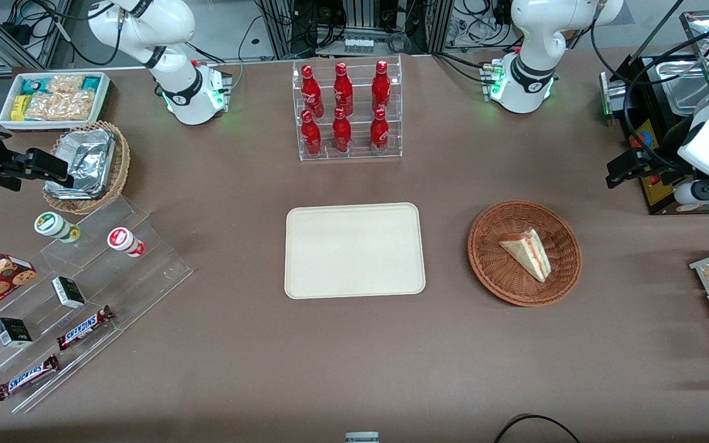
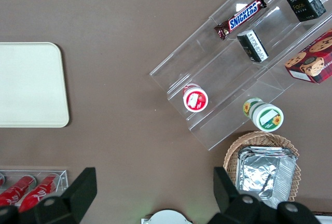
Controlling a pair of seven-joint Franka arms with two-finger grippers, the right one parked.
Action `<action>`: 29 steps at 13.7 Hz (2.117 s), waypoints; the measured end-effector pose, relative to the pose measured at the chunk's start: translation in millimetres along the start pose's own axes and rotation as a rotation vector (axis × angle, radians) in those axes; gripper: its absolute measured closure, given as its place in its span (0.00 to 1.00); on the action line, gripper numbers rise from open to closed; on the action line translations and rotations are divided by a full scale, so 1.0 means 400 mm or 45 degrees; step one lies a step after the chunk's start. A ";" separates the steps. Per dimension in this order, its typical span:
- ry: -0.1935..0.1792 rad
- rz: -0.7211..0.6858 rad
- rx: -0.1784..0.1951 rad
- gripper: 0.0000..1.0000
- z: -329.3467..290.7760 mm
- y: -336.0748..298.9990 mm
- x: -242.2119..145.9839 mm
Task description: Place sandwich from basket to tray
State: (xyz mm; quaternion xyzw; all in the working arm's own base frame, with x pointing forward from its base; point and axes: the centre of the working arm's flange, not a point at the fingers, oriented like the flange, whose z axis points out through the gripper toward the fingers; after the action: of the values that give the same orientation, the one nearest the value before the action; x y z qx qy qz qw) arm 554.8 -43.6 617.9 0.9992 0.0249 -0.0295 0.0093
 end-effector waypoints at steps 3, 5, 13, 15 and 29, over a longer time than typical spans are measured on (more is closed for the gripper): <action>0.015 -0.001 0.005 0.00 -0.016 -0.002 -0.009; 0.015 0.000 0.031 0.00 -0.013 -0.005 -0.010; 0.125 -0.253 0.019 0.00 0.360 0.095 0.034; 0.173 -0.349 -0.006 0.00 0.472 0.109 0.019; 0.092 -0.645 -0.041 0.00 0.876 0.100 0.009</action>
State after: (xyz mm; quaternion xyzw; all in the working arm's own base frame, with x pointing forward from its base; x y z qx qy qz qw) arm 539.7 -90.3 268.6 0.9612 0.2753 0.0054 0.0168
